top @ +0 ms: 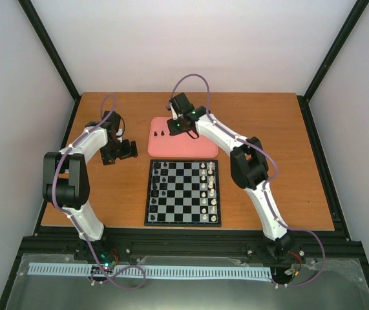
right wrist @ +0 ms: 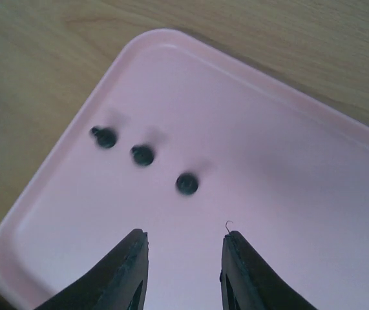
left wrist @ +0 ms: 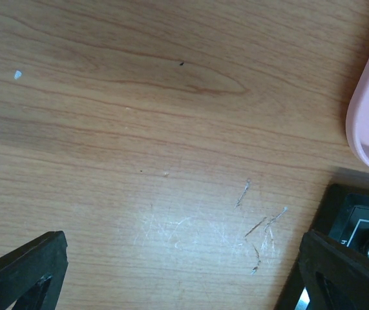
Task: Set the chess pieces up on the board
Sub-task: Pick up the chess piece from the storage box.
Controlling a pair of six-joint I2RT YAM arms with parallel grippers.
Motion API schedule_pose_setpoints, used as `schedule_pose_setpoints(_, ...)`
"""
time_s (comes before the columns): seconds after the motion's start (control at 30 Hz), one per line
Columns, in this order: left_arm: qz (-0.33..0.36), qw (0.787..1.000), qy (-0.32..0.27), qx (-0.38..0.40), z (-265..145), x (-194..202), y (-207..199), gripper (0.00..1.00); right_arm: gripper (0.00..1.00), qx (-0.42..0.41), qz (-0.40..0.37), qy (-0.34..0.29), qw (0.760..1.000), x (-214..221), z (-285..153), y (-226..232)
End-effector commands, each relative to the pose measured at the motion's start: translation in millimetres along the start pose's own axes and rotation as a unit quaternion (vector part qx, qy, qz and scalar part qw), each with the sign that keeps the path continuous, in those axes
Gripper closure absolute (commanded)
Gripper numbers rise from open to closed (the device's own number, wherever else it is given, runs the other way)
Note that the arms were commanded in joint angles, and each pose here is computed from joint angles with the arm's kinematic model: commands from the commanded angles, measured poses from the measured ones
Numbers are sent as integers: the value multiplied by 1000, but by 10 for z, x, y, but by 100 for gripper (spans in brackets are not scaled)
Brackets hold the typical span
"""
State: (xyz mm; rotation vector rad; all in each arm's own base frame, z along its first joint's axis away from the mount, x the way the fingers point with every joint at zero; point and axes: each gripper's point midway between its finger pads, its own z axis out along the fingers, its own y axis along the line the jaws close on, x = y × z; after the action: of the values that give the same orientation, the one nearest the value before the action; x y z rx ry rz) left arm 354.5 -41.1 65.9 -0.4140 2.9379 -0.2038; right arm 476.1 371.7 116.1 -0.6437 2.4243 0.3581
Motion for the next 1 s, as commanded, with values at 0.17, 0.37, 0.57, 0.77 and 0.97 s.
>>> schedule_pose_setpoints(0.17,8,1000,-6,12,-23,-16,-26,0,62,-39,11,10,999,-87,514,-57)
schedule_pose_setpoints(0.37,5,1000,5,15,47,-25,-52,0,61,-50,15,20,998,16,677,-39)
schedule_pose_setpoints(0.57,5,1000,9,15,43,-12,-52,0,61,-43,19,24,999,106,859,-91)
schedule_pose_setpoints(0.77,5,1000,14,21,56,40,-58,0,66,-29,24,16,999,65,949,-176)
schedule_pose_setpoints(0.97,5,1000,11,20,54,17,-59,0,69,-24,32,8,999,31,969,-261)
